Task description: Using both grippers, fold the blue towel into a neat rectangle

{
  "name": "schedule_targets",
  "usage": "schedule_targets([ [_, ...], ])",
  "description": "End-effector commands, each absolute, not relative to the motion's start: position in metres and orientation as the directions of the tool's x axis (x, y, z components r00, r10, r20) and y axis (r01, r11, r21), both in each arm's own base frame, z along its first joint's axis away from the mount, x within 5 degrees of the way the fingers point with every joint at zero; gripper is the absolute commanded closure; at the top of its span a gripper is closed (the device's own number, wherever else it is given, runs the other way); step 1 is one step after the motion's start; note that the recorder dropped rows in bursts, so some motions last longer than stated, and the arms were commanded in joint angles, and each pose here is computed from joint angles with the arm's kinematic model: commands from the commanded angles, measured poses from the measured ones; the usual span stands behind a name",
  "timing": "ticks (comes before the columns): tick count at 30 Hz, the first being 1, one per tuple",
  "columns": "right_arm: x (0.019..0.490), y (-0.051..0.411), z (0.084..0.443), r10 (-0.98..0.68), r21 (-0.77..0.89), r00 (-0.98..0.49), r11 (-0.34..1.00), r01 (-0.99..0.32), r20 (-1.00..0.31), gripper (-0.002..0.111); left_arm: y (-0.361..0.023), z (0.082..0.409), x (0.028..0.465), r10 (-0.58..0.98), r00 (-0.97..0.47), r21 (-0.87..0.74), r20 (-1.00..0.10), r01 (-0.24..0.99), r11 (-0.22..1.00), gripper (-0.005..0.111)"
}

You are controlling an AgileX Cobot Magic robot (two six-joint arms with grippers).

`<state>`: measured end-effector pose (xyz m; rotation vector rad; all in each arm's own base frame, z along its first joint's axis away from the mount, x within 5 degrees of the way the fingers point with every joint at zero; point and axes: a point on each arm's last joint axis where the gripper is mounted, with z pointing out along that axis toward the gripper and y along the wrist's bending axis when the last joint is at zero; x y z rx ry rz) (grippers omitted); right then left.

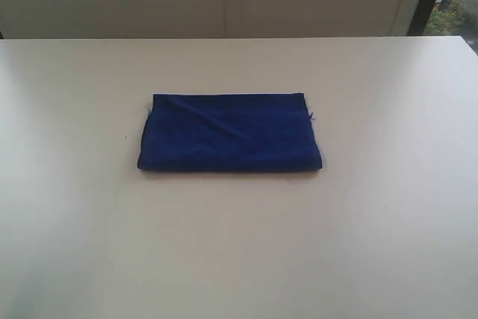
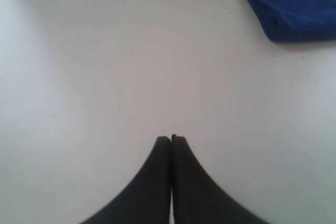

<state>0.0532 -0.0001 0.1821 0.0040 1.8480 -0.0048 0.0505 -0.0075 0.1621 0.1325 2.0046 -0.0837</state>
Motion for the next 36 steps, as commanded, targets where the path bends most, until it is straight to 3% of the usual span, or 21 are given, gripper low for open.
schedule_targets([
  [1,0.0533,-0.0004,0.1816,-0.008,-0.010,-0.260,1.000,0.006,-0.966,0.108,-0.0073,0.1626,0.0498,0.088,-0.388,0.035,-0.917,0.142,0.989,0.107],
  [18,0.0533,-0.0004,0.1816,-0.008,-0.010,-0.260,1.000,0.006,-0.966,0.108,-0.0073,0.1627,0.0497,0.141,-0.377,0.085,-0.915,0.163,0.983,0.107],
  [24,0.0533,-0.0004,0.1816,-0.008,-0.010,-0.260,1.000,0.006,-0.966,0.108,-0.0043,0.1630,0.0502,0.066,-0.387,0.041,-0.920,0.074,0.996,0.107],
  [36,0.0533,-0.0004,0.1816,-0.008,-0.010,-0.260,1.000,0.006,-0.966,0.108,-0.0039,0.1628,0.0501,0.063,-0.390,0.041,-0.919,0.065,0.997,0.107],
])
